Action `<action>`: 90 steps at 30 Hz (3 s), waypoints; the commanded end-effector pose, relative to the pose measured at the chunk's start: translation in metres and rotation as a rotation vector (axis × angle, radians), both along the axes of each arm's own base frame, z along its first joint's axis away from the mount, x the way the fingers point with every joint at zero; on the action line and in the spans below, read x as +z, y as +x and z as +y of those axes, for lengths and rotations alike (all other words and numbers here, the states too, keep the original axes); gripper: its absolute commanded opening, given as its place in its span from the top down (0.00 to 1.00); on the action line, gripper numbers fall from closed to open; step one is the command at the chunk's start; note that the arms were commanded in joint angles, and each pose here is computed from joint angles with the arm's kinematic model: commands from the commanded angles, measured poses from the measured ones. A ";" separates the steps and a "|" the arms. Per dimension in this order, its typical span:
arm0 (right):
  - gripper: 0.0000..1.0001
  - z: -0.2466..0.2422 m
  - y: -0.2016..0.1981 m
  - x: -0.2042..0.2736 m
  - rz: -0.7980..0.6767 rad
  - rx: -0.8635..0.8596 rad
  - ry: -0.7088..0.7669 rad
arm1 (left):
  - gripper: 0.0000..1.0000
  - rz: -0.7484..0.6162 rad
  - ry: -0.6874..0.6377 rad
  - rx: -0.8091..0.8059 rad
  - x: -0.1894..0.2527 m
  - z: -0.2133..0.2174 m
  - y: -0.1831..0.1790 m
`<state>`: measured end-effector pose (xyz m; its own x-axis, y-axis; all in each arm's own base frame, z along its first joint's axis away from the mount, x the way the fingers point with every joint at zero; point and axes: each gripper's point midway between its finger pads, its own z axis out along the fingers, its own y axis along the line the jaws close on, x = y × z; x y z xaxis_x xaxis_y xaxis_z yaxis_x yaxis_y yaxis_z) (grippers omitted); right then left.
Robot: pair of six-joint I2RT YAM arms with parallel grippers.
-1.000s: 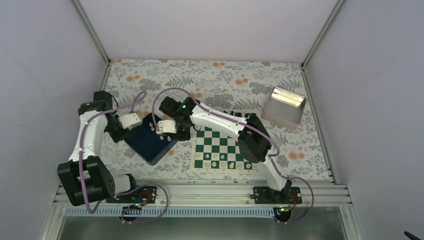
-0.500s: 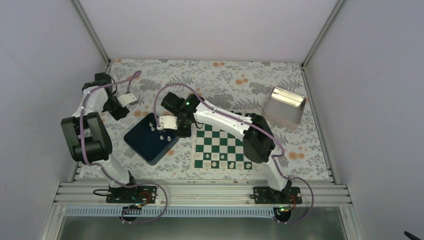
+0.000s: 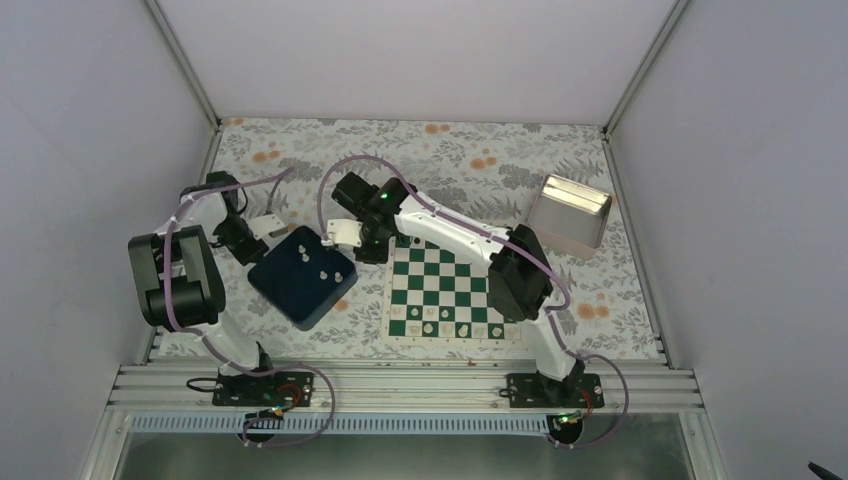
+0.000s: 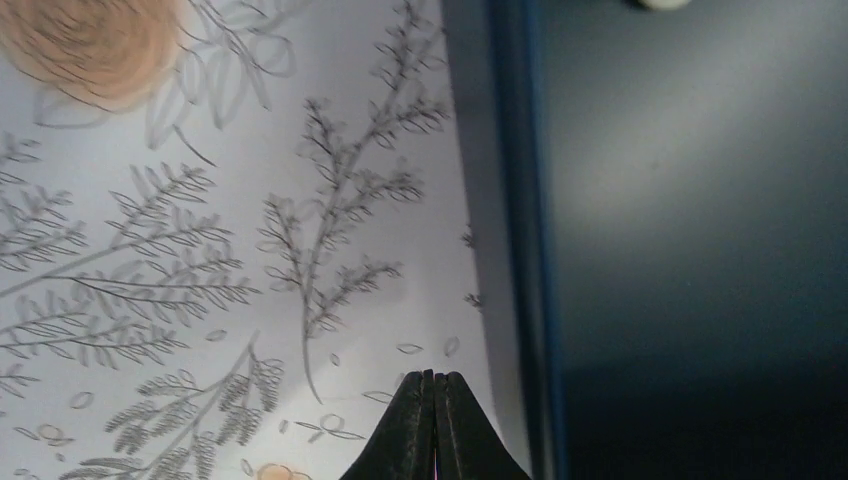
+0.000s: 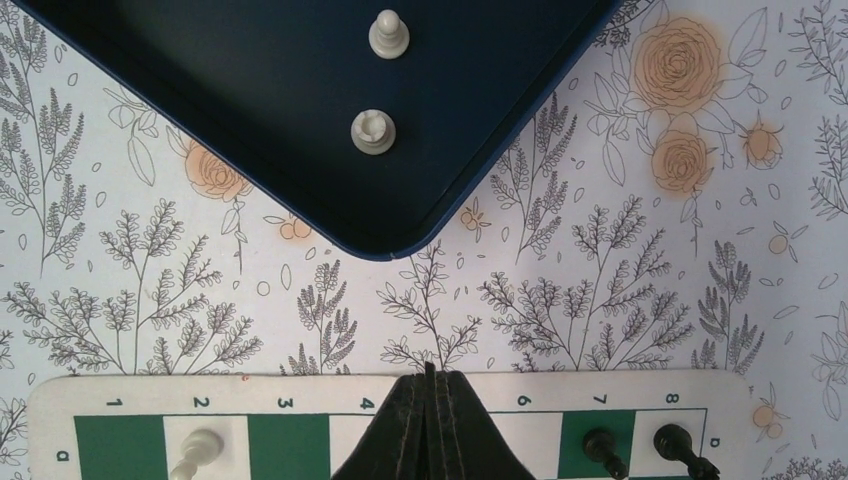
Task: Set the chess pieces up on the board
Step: Adjust the storage box at the center of the board.
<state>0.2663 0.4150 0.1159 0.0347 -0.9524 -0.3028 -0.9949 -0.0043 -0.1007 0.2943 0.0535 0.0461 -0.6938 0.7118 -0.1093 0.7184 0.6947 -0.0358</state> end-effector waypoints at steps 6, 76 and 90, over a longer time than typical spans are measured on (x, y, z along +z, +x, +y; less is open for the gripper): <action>0.96 0.003 -0.006 -0.004 0.032 0.022 -0.007 | 0.98 0.012 0.006 -0.043 0.005 -0.006 -0.031; 0.96 -0.003 -0.010 -0.053 0.124 0.048 -0.080 | 0.97 0.240 -0.207 -0.283 -0.005 -0.092 -0.141; 0.90 -0.006 -0.008 -0.008 0.057 0.036 -0.046 | 0.97 0.114 0.009 -0.145 0.024 -0.019 -0.108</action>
<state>0.2557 0.4011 0.0684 0.0340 -0.9793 -0.1995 -0.9991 -0.0386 0.0194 0.1640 -0.0020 0.0507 -0.5678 0.8213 -0.0546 0.8056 0.5408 -0.2419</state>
